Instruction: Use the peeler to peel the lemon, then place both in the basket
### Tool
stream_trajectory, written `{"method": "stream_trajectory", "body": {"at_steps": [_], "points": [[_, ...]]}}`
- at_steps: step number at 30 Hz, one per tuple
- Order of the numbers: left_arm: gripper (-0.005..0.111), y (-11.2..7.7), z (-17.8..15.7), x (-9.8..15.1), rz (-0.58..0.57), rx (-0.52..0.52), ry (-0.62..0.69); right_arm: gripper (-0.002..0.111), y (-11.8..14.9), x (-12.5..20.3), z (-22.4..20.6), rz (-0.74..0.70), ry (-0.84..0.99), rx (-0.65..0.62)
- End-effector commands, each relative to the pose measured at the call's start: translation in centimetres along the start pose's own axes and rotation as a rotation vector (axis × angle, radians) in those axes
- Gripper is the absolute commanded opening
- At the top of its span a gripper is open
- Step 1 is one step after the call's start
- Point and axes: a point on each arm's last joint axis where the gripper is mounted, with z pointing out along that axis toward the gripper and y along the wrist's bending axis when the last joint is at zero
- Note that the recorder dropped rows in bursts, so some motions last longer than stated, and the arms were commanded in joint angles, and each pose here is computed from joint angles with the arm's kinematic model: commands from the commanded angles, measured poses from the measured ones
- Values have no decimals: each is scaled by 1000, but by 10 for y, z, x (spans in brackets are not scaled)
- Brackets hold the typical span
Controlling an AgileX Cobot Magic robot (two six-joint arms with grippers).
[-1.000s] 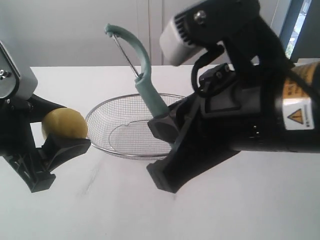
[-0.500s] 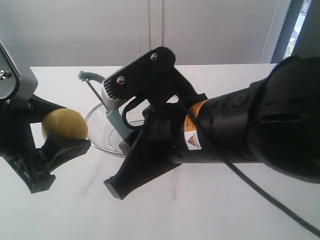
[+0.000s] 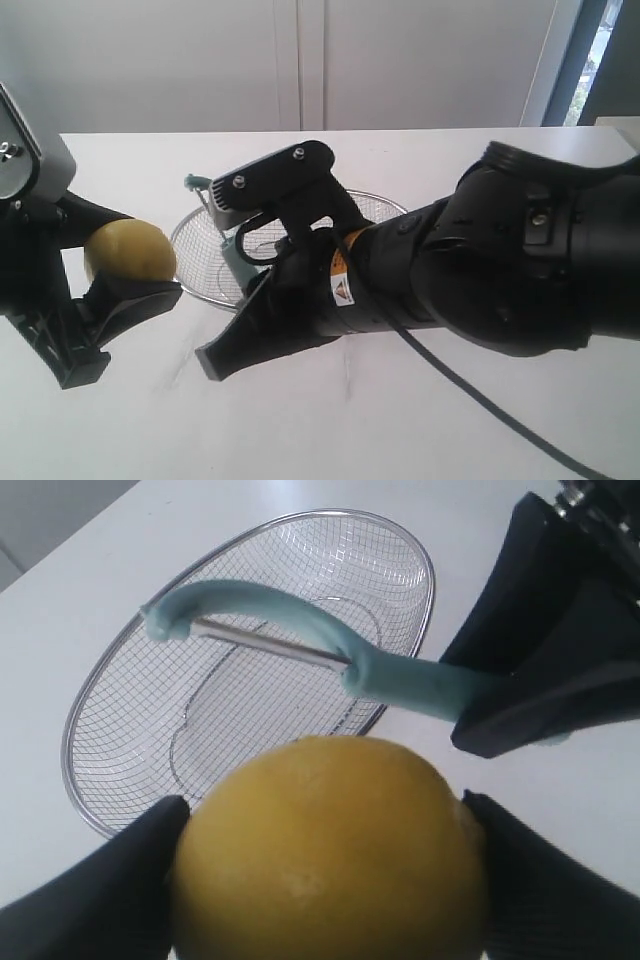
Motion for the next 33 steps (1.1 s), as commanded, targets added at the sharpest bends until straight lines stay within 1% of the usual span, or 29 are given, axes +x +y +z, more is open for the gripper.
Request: {"method": "stream_trajectory", "body": {"at_steps": [1, 7, 12, 30, 33], "points": [[0, -3, 0, 0, -28, 15, -6, 0, 14, -1, -1, -25, -23, -40], [0, -3, 0, 0, -28, 15, -6, 0, 26, -1, -3, -35, -16, -71], [0, -3, 0, 0, -28, 15, -6, 0, 27, -5, -5, -34, -25, -72], [0, -3, 0, 0, -28, 15, -6, 0, 27, -4, -5, -35, -17, -69], [0, -3, 0, 0, -28, 15, -6, 0, 27, -7, -11, -37, -38, -72]]}}
